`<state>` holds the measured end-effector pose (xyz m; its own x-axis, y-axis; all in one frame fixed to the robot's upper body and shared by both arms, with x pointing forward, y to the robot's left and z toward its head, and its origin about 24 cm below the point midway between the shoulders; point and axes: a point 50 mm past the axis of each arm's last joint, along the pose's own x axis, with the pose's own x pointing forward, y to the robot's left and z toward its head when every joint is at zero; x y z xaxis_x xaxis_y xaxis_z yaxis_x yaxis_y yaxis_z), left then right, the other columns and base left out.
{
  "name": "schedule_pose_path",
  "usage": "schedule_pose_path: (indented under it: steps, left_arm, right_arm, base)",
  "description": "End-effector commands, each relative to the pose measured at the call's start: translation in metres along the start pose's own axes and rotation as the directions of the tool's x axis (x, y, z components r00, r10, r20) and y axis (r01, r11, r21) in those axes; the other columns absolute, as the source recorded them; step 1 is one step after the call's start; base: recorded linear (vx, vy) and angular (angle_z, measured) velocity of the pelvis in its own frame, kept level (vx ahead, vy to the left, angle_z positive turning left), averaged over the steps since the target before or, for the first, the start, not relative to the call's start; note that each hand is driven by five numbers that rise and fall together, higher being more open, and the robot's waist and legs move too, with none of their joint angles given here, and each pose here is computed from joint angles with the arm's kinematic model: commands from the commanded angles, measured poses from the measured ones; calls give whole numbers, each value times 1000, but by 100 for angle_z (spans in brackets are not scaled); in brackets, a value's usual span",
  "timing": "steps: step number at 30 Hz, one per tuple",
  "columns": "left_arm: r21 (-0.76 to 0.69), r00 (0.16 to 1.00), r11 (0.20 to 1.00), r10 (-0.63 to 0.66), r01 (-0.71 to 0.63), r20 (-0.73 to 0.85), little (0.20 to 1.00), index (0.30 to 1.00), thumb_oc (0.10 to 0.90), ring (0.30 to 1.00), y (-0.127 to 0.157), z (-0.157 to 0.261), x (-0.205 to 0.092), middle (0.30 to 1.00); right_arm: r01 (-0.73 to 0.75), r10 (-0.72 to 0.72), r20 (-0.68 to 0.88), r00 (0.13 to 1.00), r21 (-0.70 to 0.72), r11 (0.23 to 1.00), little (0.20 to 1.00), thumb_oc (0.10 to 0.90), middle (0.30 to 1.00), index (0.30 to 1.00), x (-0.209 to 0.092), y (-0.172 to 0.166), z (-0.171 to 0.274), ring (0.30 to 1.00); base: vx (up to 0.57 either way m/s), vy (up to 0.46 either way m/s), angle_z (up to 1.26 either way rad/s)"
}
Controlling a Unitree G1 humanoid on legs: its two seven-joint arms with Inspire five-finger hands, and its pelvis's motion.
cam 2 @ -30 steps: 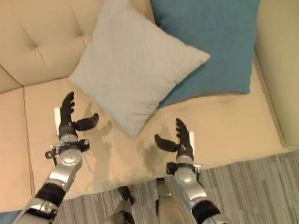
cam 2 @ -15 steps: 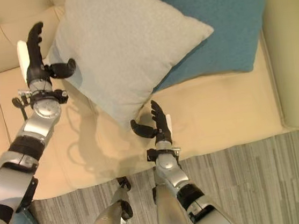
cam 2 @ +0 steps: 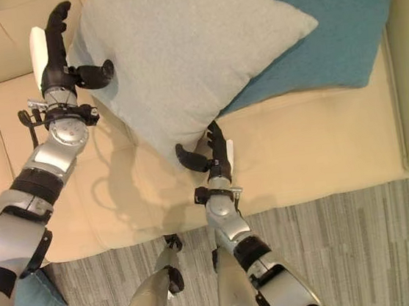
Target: Pick up all the scattered cushions and arrange them neatly on the sofa.
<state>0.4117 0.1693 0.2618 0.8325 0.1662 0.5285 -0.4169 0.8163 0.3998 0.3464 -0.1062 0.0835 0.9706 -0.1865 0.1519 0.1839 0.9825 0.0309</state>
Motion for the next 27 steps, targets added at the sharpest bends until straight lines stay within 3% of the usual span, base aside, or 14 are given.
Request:
schedule_pose_path:
  steps: [1, 6, 7, 8, 9, 19, 27]
  left_arm:
    - [-111, 980, 993, -27, 50, 195, 900, 900, 800, 900, 14, 60, 24, 900]
    - [-170, 967, 972, -122, 162, 224, 900, 900, 800, 900, 7, 67, 22, 900]
    - [-173, 962, 967, -144, 186, 232, 811, 811, 740, 811, 6, 68, 21, 811]
    - [-176, 955, 961, -166, 212, 245, 519, 519, 546, 519, 6, 69, 20, 519]
    - [-191, 947, 950, -192, 245, 259, 300, 300, 400, 300, 6, 70, 19, 300]
    - [-250, 956, 943, -154, 218, 251, 300, 300, 400, 300, 23, 54, 15, 300]
    - [-413, 973, 885, -161, 216, 164, 300, 300, 400, 300, 9, -5, -37, 300]
  right_arm:
    - [-57, 36, 246, 969, 80, 995, 900, 800, 900, 900, 21, 22, 67, 900]
    - [-90, 68, 291, 954, 64, 994, 900, 800, 900, 900, 26, 26, 82, 900]
    - [-101, 78, 298, 951, 61, 993, 662, 642, 662, 662, 27, 27, 85, 662]
    - [-115, 93, 308, 947, 55, 992, 418, 478, 418, 418, 28, 27, 89, 418]
    - [-137, 115, 321, 940, 47, 989, 300, 400, 300, 300, 29, 28, 93, 300]
    - [-172, 125, 419, 899, 77, 982, 300, 400, 300, 300, 28, 22, 115, 300]
    - [-198, 161, 372, 914, 65, 978, 300, 400, 300, 300, 4, 2, 82, 300]
  base:
    - [2, 6, -3]
    - [1, 2, -1]
    - [0, 3, -4]
    - [6, -5, -5]
    - [4, -8, -4]
    - [9, -23, 0]
    - [25, -52, -7]
